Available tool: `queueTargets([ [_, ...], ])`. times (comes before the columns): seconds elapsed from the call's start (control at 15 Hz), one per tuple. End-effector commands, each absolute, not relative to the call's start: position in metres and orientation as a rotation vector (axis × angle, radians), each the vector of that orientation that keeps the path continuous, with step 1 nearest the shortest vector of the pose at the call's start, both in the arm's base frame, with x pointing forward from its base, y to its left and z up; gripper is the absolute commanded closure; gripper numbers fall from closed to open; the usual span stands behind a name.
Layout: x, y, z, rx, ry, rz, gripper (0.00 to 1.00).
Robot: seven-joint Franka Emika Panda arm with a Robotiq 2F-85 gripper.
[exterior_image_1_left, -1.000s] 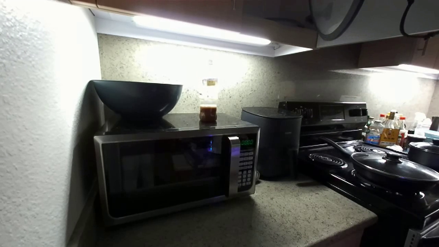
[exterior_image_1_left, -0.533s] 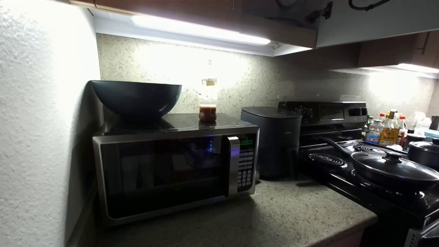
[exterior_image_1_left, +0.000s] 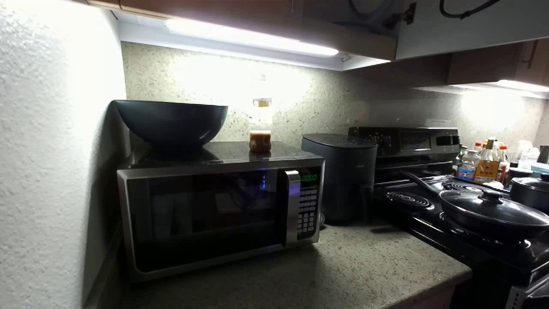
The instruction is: Put the lid on the counter on the bottom shelf of the open cabinet
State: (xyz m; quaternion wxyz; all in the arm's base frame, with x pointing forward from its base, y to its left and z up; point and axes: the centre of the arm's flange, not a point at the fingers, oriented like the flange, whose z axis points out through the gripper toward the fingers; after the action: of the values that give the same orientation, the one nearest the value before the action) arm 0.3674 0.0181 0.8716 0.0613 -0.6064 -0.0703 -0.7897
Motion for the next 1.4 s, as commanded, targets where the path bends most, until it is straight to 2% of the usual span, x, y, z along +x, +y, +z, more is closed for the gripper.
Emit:
queueTargets([
  [0.0,0.396,0.008,0.869,-1.889,-0.22,-2.514,0.96],
  [0.33,0.434,-0.002,0.878,-1.963,-0.33,-2.586,0.96],
  [0.73,0.473,0.033,0.903,-1.976,-0.629,-2.626,0.96],
  [0.8,0.476,0.038,0.902,-1.982,-0.639,-2.595,0.96],
  [0.87,0.456,0.046,0.883,-1.981,-0.552,-2.587,0.89],
  [1.2,0.465,0.058,0.883,-1.98,-0.584,-2.569,0.89],
  [1.27,0.465,0.057,0.883,-1.981,-0.582,-2.571,0.96],
  [1.33,0.471,0.054,0.879,-1.99,-0.579,-2.577,0.96],
])
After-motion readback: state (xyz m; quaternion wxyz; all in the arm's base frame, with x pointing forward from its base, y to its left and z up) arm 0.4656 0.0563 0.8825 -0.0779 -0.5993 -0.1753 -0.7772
